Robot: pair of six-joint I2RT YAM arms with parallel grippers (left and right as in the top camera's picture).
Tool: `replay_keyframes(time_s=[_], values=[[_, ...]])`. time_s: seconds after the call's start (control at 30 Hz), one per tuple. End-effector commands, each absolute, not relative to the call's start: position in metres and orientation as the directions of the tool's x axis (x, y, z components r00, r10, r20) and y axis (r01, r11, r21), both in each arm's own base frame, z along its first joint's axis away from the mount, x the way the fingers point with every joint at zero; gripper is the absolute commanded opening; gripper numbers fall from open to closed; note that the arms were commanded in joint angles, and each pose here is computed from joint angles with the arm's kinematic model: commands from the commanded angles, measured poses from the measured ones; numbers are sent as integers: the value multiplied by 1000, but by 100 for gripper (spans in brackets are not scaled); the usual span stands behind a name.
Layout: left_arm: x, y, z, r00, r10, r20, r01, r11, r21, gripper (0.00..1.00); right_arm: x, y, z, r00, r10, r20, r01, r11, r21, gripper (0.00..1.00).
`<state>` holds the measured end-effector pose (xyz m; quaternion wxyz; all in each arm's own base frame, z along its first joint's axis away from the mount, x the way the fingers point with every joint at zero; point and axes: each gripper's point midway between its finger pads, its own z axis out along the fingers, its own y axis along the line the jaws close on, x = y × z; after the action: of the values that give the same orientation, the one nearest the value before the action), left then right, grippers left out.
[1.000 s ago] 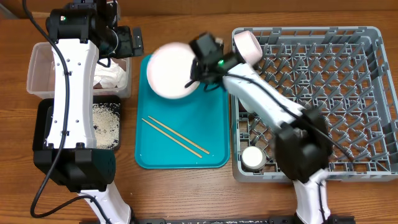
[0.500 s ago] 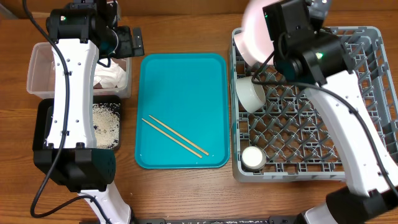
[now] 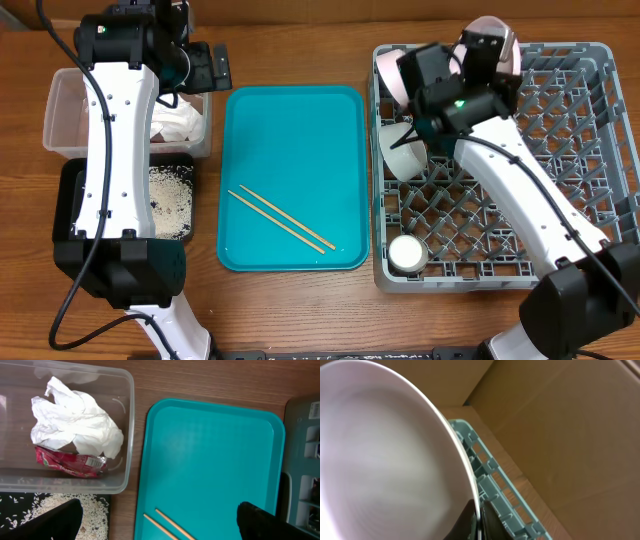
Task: Sort waste into correct bins and load items into the dishwasher
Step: 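Stand the pink plate upright in the rack and open the gripper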
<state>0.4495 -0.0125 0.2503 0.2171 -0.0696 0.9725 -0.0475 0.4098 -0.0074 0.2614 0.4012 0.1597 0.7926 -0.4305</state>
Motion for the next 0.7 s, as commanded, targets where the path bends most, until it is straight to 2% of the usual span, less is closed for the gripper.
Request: replay_keyframes(time_s=[0.0, 0.17, 0.27, 0.37, 0.4, 0.5, 0.57, 0.67], values=[[451, -14, 256, -888, -160, -430, -112, 984, -135, 100, 407, -10, 248, -633, -101, -767, 600, 562, -569, 4], [451, -14, 256, -888, -160, -430, -112, 984, -135, 100, 408, -6, 221, -652, -85, -753, 572, 597, -563, 4], [451, -14, 256, -888, -160, -430, -112, 984, -135, 100, 413, 3, 205, -663, -50, -747, 537, 664, -521, 4], [451, -14, 256, -888, -160, -430, -112, 984, -135, 100, 418, 13, 195, -670, -16, -743, 504, 724, -470, 10], [451, -14, 256, -888, -160, -430, -112, 984, -135, 100, 420, 17, 191, -671, -5, -741, 493, 744, -451, 14], [451, -14, 256, -888, -160, -430, -112, 984, -135, 100, 424, 27, 184, -680, 21, -733, 461, 790, -405, 53], [451, -14, 256, -888, -160, -430, -112, 984, -135, 100, 425, 31, 180, -685, 32, -728, 446, 808, -384, 68], [451, -14, 256, -888, -160, -430, -112, 984, -135, 100, 426, 36, 179, -683, 49, -729, 437, 826, -355, 86]])
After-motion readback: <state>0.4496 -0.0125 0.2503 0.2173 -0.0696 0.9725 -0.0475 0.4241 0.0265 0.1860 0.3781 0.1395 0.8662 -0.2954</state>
